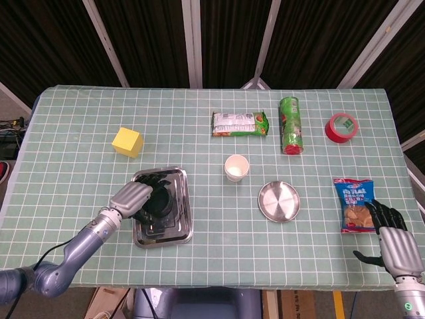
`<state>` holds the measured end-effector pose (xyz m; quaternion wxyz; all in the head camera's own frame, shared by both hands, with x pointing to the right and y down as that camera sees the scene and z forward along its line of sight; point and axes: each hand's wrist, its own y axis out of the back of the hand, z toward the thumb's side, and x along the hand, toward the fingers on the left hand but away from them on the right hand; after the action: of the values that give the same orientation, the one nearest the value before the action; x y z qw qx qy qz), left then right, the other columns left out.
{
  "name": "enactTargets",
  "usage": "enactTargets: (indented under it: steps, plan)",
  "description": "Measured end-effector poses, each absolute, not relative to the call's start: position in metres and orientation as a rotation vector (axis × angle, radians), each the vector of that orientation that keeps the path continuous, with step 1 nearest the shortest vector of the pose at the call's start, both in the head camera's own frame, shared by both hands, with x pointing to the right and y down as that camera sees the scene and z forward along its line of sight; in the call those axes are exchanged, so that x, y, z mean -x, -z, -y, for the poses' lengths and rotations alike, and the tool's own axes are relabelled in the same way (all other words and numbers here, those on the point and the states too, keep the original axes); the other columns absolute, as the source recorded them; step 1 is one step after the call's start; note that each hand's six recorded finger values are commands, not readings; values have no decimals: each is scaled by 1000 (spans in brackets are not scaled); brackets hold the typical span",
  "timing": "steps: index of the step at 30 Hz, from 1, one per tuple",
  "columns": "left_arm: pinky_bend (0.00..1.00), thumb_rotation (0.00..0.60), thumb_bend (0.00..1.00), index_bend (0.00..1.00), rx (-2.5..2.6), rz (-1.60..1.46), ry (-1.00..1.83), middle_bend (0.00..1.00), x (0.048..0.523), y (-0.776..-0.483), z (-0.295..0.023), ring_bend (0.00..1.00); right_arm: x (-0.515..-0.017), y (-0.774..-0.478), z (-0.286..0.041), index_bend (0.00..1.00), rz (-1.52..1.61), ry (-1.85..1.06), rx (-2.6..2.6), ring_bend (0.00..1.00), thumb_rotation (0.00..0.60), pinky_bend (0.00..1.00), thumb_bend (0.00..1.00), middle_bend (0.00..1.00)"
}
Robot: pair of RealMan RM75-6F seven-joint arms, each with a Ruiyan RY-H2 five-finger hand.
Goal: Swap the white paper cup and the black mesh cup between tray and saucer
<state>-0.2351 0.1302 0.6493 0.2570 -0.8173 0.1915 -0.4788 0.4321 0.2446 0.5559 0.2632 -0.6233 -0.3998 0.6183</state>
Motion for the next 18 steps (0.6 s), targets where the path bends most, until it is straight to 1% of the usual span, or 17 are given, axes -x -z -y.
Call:
enactTargets:
  steps: [3,6,11,13,18]
  plan:
    - [137,600,77,125,2210,-500,1303,0,235,-653,-131,2,-432,-557,-245,0,1082,-1673,1690,0,600,0,10,0]
    - [198,600,134,147,2211,-479,1304,17,236,-656,-132,47,-431,-557,-244,0,1087,-1669,1681,0,600,0,10,0]
    - [264,600,318,207,2221,-468,1309,116,240,-658,-133,133,-431,-559,-244,0,1100,-1670,1679,0,600,0,10,0]
    - [288,600,357,224,2220,-471,1307,147,242,-659,-131,162,-431,-560,-243,0,1101,-1672,1681,0,600,0,10,0]
    - [386,600,452,273,2202,-501,1280,243,245,-659,-124,231,-433,-563,-243,0,1109,-1678,1690,2,600,0,10,0]
